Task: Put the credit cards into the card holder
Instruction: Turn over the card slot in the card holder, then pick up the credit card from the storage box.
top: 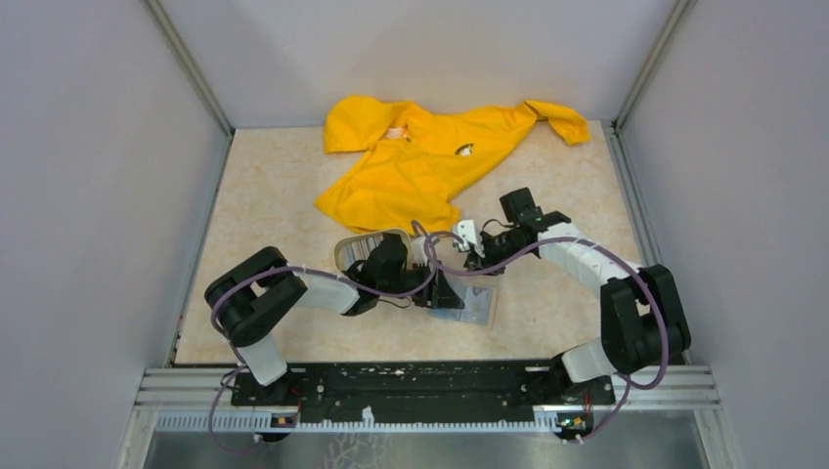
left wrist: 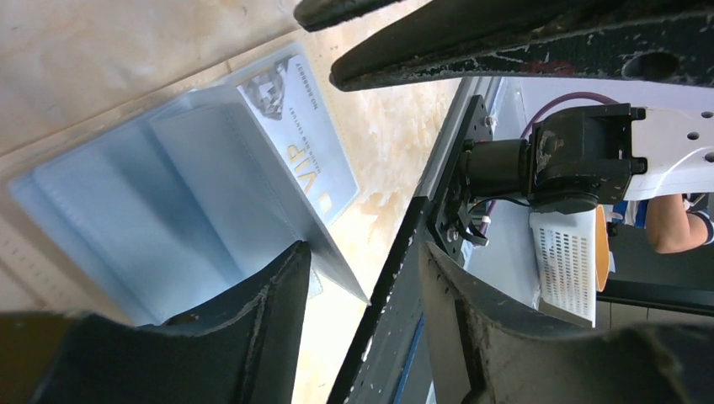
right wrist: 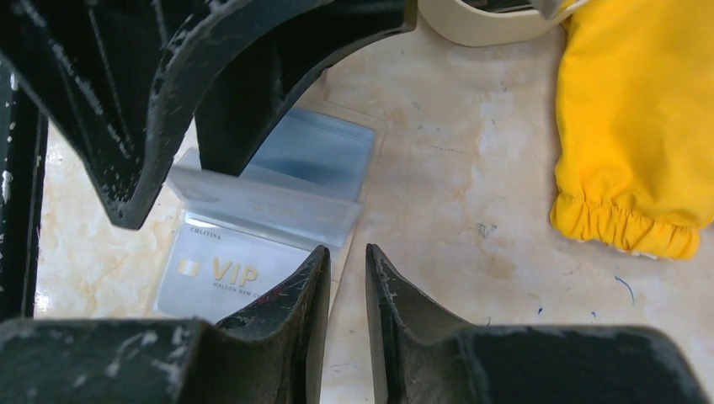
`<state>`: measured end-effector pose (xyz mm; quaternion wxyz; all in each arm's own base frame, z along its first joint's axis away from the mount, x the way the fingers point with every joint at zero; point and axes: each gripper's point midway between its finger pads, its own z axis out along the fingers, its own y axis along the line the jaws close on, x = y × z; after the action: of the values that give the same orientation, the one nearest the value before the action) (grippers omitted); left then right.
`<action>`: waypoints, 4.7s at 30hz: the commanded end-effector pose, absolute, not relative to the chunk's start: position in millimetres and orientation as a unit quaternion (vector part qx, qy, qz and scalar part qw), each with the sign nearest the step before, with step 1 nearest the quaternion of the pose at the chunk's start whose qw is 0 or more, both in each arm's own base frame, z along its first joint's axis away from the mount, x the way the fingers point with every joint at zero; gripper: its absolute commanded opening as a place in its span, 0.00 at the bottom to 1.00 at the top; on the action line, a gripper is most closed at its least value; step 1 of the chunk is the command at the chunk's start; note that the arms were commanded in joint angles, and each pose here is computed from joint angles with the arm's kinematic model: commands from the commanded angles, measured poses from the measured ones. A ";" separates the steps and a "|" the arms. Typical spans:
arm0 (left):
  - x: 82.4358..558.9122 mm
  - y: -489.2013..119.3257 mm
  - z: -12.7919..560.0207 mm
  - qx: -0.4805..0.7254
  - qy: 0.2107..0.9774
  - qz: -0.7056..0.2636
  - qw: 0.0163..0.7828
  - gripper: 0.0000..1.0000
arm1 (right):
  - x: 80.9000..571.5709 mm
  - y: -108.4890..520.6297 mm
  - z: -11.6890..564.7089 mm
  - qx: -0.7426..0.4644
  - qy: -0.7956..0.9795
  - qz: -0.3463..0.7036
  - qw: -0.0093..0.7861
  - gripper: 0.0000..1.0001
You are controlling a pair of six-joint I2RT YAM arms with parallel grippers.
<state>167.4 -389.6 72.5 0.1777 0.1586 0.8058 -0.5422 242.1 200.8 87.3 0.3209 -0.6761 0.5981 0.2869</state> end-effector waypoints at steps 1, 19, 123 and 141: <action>165.4 -407.2 78.2 0.180 0.794 -0.552 0.180 0.58 | 262.2 207.7 120.1 -0.662 0.586 0.279 0.375 0.23; 156.0 -433.8 78.6 0.224 0.785 -0.543 0.195 0.70 | 275.1 201.0 130.5 -0.623 0.620 0.277 0.388 0.23; 313.9 -170.7 65.3 -0.106 0.910 -0.171 0.362 0.88 | 239.0 259.9 119.4 -0.679 0.592 0.291 0.323 0.17; 316.4 -192.7 83.1 -0.105 0.889 -0.265 0.359 0.78 | 237.3 259.5 124.7 -0.681 0.584 0.295 0.329 0.17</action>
<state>311.7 -179.1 60.4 0.3445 -0.1024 0.9102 -0.2059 238.0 255.5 104.3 0.3027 -0.6786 0.6047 0.2867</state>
